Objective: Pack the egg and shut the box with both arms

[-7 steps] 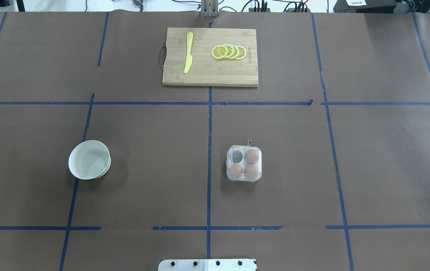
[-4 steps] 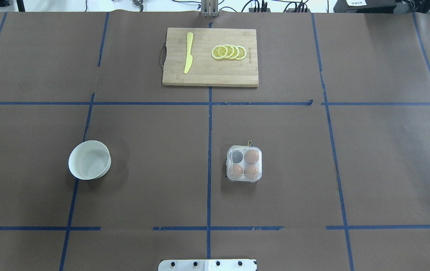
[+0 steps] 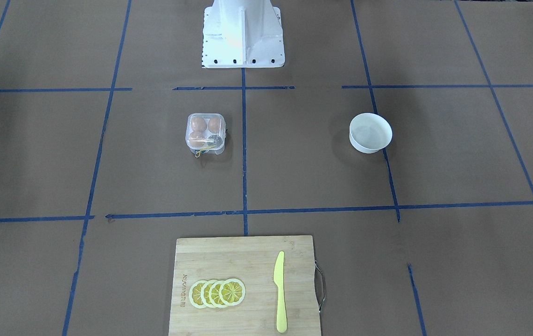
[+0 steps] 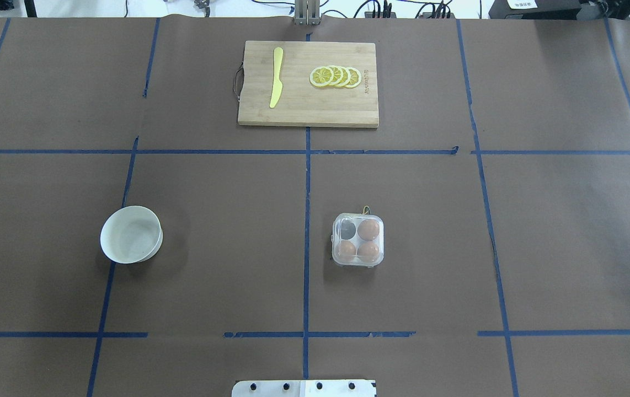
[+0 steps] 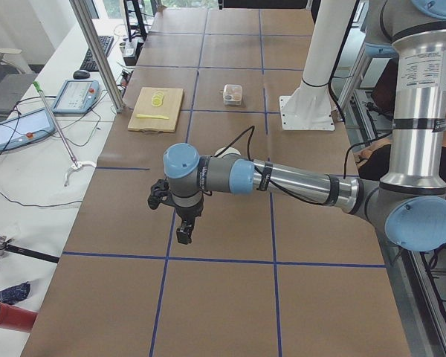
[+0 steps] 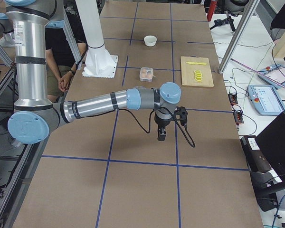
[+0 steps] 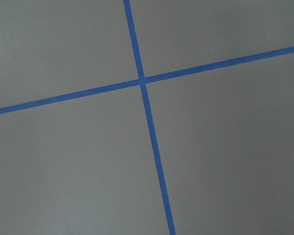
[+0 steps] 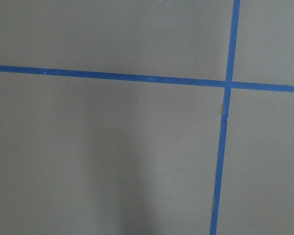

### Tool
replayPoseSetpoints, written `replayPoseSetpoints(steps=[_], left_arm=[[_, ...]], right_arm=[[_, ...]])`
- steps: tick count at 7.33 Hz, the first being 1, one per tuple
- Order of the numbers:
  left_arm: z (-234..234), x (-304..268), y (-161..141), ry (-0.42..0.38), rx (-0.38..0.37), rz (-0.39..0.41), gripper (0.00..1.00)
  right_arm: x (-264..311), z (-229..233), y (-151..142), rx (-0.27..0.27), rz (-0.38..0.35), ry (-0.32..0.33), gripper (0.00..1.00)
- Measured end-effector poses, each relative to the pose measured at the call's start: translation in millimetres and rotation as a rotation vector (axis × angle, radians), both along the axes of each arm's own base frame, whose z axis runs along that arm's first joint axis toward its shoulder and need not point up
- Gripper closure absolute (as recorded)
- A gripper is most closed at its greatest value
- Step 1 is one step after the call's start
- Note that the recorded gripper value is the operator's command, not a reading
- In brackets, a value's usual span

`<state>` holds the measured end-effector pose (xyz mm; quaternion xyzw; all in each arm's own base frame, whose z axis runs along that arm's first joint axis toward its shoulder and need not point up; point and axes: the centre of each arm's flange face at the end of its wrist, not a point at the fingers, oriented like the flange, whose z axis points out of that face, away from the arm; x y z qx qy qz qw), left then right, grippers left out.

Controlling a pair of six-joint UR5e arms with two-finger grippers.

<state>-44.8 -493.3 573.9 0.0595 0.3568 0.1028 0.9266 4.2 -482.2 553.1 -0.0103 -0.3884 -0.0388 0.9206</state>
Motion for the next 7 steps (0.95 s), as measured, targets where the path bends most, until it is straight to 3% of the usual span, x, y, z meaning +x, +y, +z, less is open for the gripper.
replayPoseSetpoints(steps=[3,7], left_arm=[[-7.6,-9.8,-19.9,-0.003,0.021,-0.024,0.00],[-11.6,-12.0,-30.9,-0.003,0.029,-0.029,0.00]], right_arm=[[1.6,43.2,-2.0,-0.013,0.001,-0.002,0.00],[21.6,63.5,23.8,-0.010,0.043,-0.007,0.00]])
